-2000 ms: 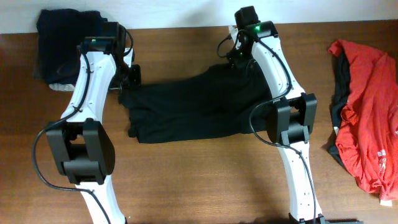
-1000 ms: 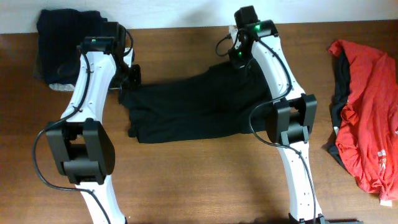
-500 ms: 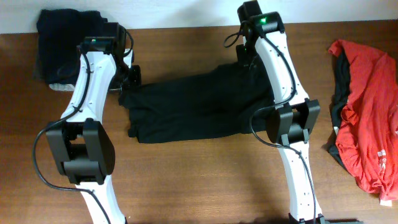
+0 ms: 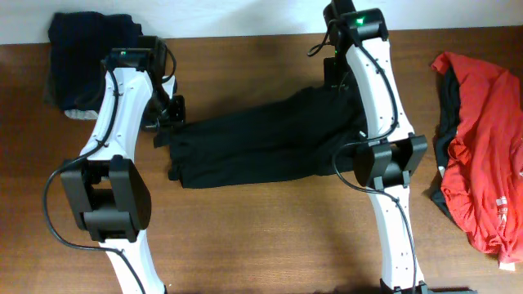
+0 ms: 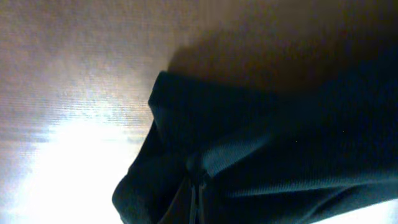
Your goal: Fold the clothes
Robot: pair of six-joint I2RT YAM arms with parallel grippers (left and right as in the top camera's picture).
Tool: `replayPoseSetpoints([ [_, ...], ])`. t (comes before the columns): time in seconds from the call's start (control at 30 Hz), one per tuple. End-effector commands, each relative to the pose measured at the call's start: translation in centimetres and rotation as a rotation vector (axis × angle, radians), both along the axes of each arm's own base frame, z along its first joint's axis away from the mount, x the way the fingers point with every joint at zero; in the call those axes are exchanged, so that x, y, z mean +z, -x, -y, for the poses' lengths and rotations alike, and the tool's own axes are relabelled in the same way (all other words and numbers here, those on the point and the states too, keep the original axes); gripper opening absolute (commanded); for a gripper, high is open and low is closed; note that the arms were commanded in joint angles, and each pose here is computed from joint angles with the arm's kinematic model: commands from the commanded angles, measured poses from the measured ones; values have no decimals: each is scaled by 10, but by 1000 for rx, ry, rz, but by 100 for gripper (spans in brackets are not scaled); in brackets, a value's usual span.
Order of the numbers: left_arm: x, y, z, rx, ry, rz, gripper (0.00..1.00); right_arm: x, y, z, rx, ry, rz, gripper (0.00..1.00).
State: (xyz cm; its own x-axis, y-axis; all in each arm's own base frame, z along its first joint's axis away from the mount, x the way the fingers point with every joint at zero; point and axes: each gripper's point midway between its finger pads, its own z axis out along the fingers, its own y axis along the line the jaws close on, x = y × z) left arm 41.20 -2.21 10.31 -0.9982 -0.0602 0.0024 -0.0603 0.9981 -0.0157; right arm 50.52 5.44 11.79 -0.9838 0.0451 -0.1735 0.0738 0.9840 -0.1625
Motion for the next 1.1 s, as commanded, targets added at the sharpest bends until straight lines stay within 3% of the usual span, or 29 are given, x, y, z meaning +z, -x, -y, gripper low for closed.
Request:
replayPoseSetpoints([
  [0.0,20,4,-2,15,-3,26,1,19,0,10,-47,-23,42,4],
  [0.33,13,5,-2,15,-3,10,1,43,2,9,-43,-47,88,4],
  [0.63,-4,-34,-1,7,1,126,1,85,10,14,-44,-38,165,4],
  [1.07,1,-98,0,-38,4,374,1,70,29,49,-138,-4,67,4],
])
